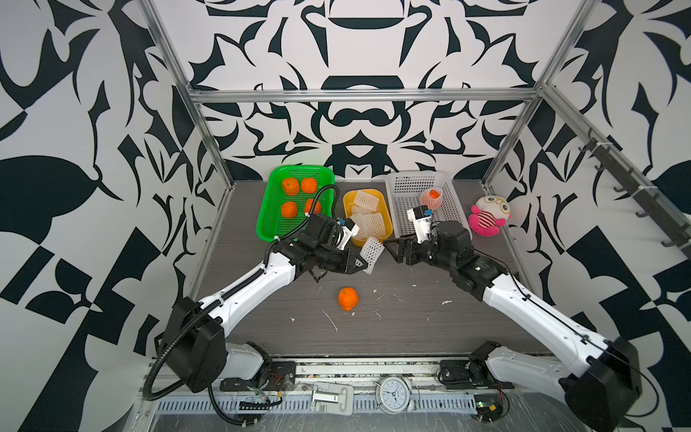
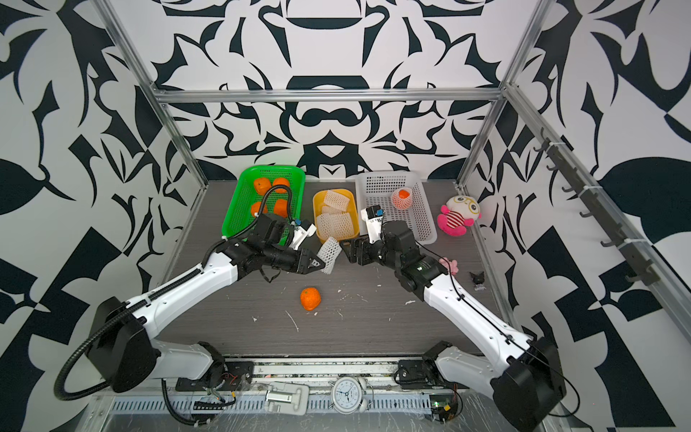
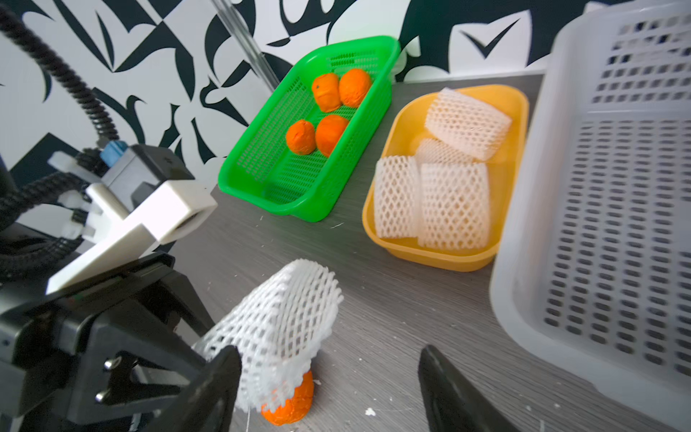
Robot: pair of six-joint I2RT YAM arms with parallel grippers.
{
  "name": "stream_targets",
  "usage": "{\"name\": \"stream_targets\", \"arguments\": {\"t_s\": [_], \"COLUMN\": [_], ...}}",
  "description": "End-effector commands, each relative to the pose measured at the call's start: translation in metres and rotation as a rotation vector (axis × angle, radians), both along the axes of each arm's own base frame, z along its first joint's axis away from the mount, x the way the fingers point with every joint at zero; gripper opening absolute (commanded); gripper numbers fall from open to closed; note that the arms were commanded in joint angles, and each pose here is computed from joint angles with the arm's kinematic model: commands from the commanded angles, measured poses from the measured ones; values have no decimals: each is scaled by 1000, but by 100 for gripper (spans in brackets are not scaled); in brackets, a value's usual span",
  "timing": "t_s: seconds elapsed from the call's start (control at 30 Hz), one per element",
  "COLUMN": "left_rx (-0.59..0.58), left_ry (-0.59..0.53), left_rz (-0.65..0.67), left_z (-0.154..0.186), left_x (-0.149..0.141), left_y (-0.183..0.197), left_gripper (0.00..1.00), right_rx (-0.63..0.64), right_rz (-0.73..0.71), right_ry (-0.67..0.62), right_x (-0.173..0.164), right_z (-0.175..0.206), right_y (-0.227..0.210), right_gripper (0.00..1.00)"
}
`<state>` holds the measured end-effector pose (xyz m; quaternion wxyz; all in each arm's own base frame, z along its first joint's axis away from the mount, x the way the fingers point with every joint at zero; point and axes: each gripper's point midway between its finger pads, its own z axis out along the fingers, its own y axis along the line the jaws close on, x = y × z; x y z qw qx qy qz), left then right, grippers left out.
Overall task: Remove foam nets from oranges
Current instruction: Place the foam net into the storage box.
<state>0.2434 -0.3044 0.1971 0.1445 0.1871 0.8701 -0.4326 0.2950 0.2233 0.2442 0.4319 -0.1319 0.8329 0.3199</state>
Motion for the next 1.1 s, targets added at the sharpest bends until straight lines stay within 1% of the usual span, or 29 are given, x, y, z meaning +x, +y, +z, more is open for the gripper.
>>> {"name": "stream_targets", "arguments": {"t_s": [0.0,0.1,0.2,0.33,0.5,0.6,0.8,0.93,1.07], "left_rx": [0,-17,-6,56,134,161,210,282,333], "left_ry": [84,113,122,147,128,115,44,-27,-70], "left_rz": [31,89,122,124,206,257,287,302,302], "left_z": [6,9,7,-7,-23,-30,-37,-46,-55], "left_x": [18,47,72,94,120,131,148,155,156], "left_y": [-2,-5,-11,-20,-17,-16,-34,-40,-44], "left_gripper": [25,24,25,24,24,24,24,25,25], "right_rx": [-90,-97,-112,-129,-153,-157,-157,-155,-154], "right_rz": [-106,-121,-132,-131,-143,-150,-161,-181,-176], "right_ry": [-71,-77,-86,-84,-47,-23,2,20,43], "right_x": [10,14,18,28,44,53,61,63,63], "right_z": [9,8,7,5,-6,-13,-20,-20,-24], "right_y": [-23,-25,-26,-25,-25,-24,-26,-34,-37], "right_gripper": [80,80,80,81,81,81,81,81,81]}}
